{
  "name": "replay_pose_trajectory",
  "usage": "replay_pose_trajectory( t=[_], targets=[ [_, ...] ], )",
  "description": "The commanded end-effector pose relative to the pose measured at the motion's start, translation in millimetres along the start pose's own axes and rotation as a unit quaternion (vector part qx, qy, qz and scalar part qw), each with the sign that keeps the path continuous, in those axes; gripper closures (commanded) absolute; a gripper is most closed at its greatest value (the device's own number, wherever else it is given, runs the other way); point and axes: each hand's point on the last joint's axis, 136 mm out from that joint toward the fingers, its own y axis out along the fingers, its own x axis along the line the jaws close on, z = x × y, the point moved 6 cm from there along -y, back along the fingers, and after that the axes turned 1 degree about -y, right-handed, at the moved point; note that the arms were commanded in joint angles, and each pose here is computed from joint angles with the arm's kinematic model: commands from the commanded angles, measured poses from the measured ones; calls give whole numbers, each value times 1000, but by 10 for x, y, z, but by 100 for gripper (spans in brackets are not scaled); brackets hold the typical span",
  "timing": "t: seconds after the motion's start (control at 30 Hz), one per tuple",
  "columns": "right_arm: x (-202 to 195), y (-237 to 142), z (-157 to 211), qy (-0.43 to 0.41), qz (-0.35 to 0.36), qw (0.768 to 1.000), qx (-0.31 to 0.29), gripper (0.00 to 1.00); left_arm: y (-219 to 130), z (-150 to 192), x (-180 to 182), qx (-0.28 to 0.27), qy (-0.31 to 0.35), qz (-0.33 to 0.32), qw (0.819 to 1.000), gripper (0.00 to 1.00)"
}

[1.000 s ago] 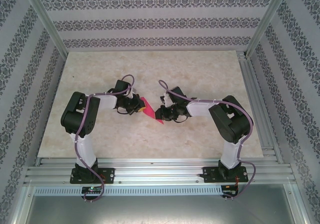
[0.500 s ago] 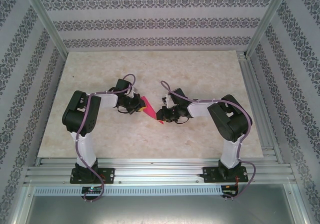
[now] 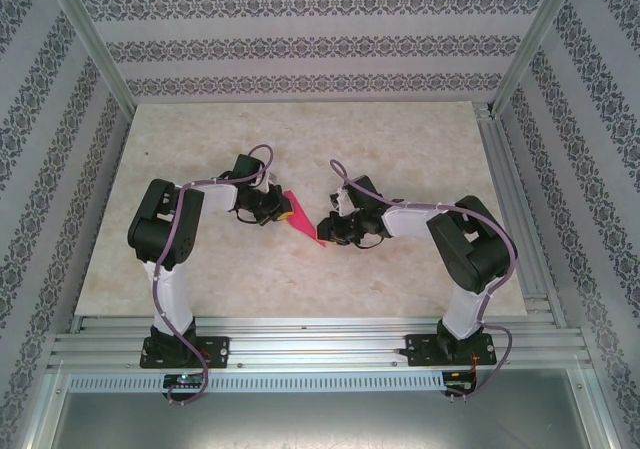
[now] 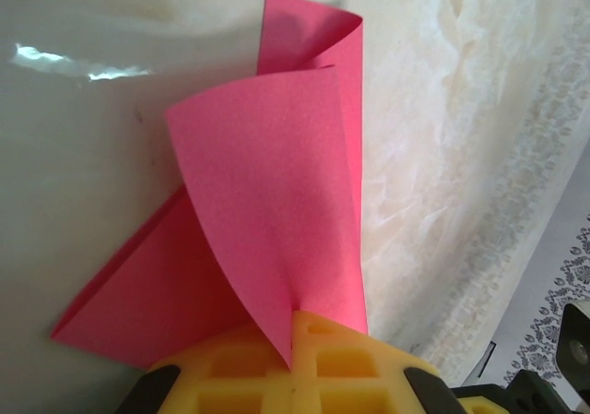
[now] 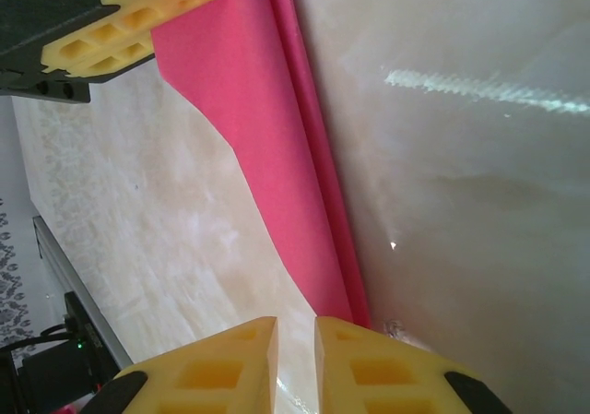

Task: Fold a paper plane with a square sheet of paper (pick it up from the middle)
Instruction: Fold the wing for the fifth time at the center of the table.

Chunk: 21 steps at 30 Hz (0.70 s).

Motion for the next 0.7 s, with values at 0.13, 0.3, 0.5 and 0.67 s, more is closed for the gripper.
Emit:
replay_pose_trajectory(
  t=[0.13, 0.3, 0.5, 0.67],
  targets=[
    [203, -58, -182, -10, -37, 999, -18, 81, 5, -75, 44, 5, 5, -15, 1000, 98],
    [33, 78, -199, 13, -20, 1000, -14, 83, 18, -79, 48, 8, 6, -15, 1000, 98],
    [-215, 187, -60, 38, 6, 999, -9, 85, 20, -91, 39, 10, 6, -12, 1000, 98],
    [-473, 310, 168, 62, 54, 996, 28, 86, 32, -106, 43, 14, 4, -8, 1000, 98]
  ],
)
